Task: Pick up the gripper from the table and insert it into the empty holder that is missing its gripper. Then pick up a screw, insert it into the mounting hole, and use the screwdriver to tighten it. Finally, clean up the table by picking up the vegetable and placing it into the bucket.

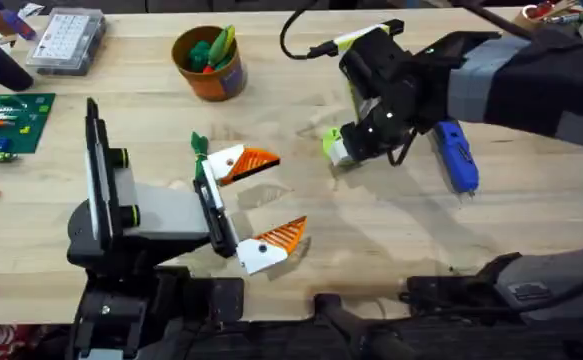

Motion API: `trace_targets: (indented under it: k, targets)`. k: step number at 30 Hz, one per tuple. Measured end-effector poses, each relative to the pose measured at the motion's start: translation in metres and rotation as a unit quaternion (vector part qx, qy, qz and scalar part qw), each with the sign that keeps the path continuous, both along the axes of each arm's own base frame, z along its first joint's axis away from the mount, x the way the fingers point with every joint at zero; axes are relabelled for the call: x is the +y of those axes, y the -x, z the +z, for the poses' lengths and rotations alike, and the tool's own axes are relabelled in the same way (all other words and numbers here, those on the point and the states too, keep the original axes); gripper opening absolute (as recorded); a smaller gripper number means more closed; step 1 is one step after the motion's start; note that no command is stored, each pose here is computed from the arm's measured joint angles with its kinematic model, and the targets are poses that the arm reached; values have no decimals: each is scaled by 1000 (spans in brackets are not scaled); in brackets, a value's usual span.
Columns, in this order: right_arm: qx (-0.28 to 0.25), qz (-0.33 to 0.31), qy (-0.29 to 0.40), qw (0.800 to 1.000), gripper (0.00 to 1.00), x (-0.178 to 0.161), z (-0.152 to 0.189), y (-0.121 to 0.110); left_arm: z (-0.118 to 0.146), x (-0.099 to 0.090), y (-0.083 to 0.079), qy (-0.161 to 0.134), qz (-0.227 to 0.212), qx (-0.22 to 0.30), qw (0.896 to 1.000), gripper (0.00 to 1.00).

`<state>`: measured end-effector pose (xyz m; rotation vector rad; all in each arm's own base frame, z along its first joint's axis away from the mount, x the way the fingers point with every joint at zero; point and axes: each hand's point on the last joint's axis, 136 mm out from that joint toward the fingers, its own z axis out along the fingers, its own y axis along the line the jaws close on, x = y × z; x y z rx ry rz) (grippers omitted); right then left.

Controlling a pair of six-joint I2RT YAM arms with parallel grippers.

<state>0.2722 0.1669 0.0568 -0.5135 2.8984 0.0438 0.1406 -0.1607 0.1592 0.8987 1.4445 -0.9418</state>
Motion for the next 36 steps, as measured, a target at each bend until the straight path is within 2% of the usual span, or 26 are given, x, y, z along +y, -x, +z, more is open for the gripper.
trace_targets:
  k: [17,36]
  targets:
    - [-5,0,-4,1000,443,2,1,-3,0,0,0,0,0,0,1000,990]
    - [-8,0,-5,1000,415,2,1,-4,0,0,0,0,0,0,1000,990]
